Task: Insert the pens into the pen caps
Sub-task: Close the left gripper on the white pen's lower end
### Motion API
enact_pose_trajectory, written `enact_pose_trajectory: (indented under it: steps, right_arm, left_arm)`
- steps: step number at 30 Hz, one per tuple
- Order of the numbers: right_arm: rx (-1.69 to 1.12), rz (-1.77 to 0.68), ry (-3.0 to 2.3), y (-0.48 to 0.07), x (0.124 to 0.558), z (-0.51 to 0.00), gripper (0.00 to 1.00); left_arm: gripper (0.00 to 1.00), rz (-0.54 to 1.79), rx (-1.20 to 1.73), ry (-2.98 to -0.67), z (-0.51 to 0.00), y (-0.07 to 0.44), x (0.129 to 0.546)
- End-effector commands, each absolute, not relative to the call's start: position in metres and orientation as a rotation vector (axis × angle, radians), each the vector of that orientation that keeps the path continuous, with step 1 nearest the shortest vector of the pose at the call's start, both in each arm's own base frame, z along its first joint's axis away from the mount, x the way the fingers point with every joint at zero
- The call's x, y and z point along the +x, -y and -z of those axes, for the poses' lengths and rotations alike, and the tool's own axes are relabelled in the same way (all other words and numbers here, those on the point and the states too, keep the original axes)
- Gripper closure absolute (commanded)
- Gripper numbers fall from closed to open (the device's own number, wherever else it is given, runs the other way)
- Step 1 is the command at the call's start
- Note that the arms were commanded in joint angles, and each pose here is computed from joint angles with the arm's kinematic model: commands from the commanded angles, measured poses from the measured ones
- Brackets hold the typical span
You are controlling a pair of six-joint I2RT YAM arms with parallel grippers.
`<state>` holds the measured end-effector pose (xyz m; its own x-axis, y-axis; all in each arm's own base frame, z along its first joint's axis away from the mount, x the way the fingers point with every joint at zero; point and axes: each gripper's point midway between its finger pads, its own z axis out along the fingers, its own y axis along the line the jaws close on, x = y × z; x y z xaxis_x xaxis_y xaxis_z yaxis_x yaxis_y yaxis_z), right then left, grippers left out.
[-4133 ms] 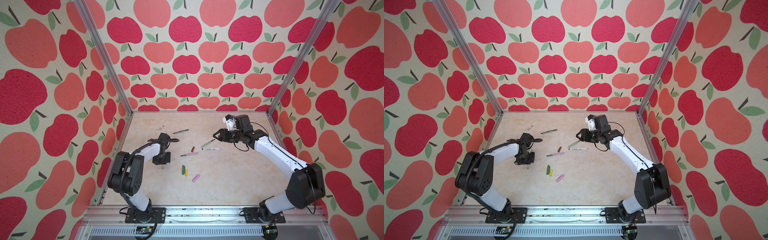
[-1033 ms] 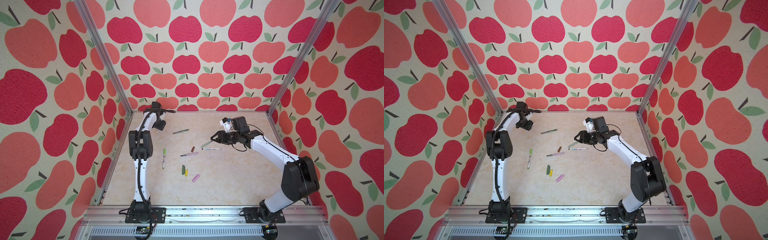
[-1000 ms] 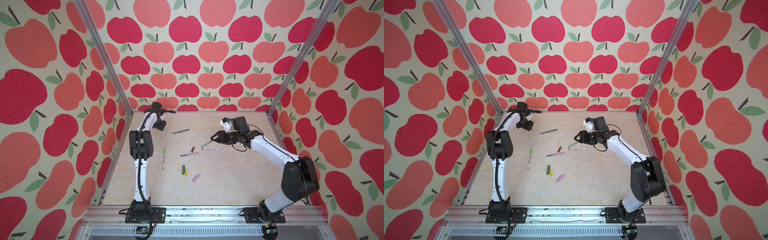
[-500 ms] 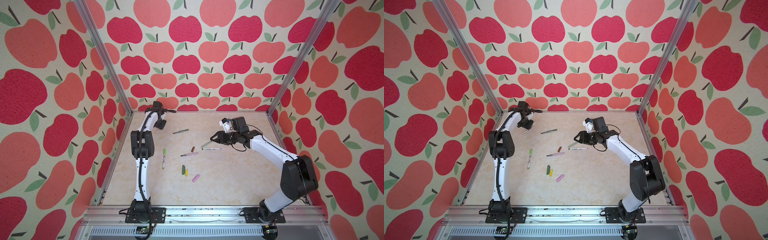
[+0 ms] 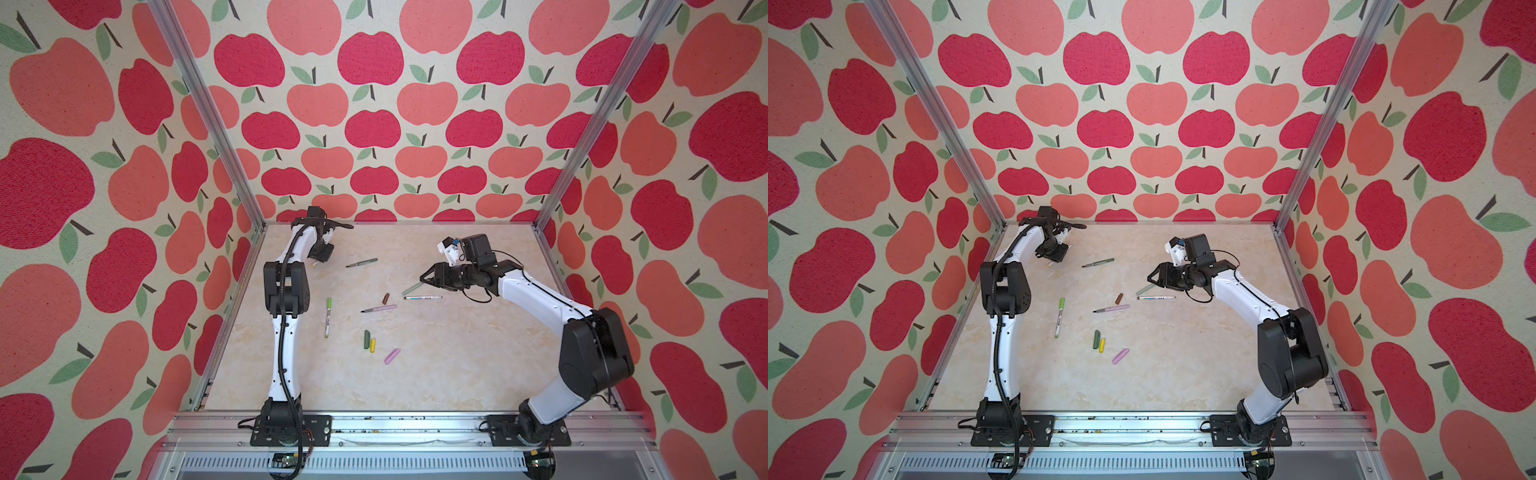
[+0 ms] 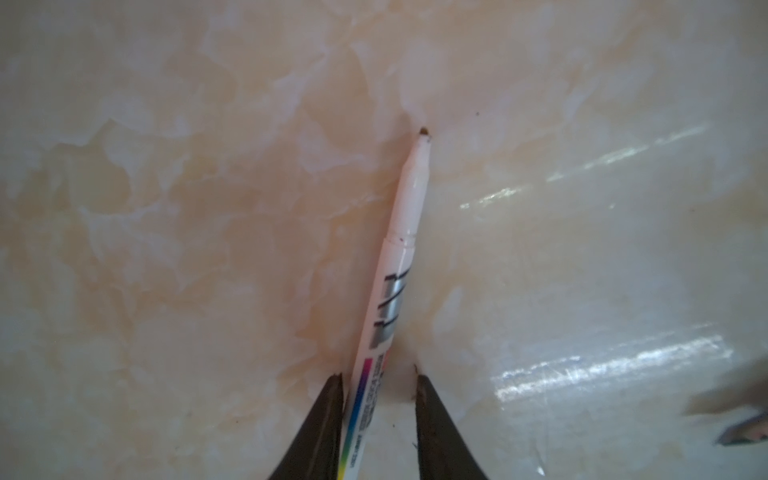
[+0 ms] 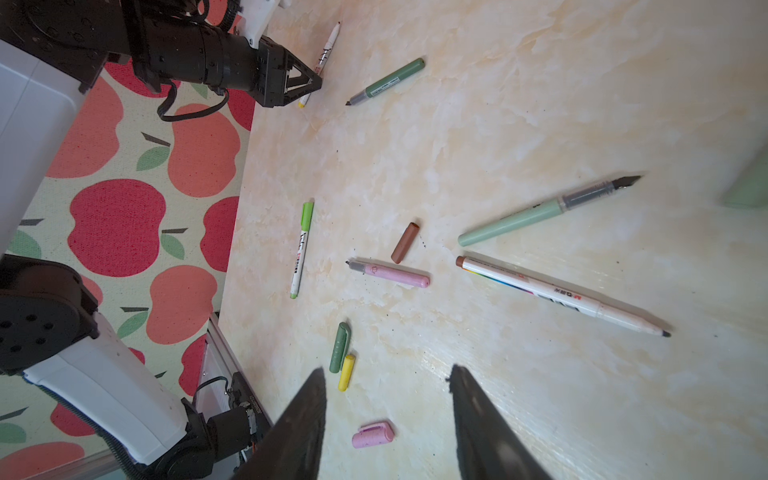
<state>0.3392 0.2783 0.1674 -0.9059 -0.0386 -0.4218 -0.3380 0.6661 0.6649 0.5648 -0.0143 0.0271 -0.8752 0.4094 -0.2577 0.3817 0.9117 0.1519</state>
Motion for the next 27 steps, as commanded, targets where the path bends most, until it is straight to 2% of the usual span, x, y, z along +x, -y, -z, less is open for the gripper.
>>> enact_pose_trajectory:
  steps: [1, 16, 27]
  right_arm:
    - [-0.283, -1.137, -2.509, -0.281, 0.343, -0.168, 0.49]
    - [-0.27, -1.125, -2.499, -0.278, 0.346, -0.173, 0.5]
    - [-0.258, -1.105, -2.477, -0.273, 0.342, -0.182, 0.5]
  left_arm:
    - [0.71, -0.078, 0.605, -2.849, -0.008, 0.016, 0.555]
    - [0.96, -0.032, 0.56, -2.855, -0.009, 0.019, 0.556]
    - [0.96, 0.088, 0.442, -2.711, -0.059, 0.036, 0.564]
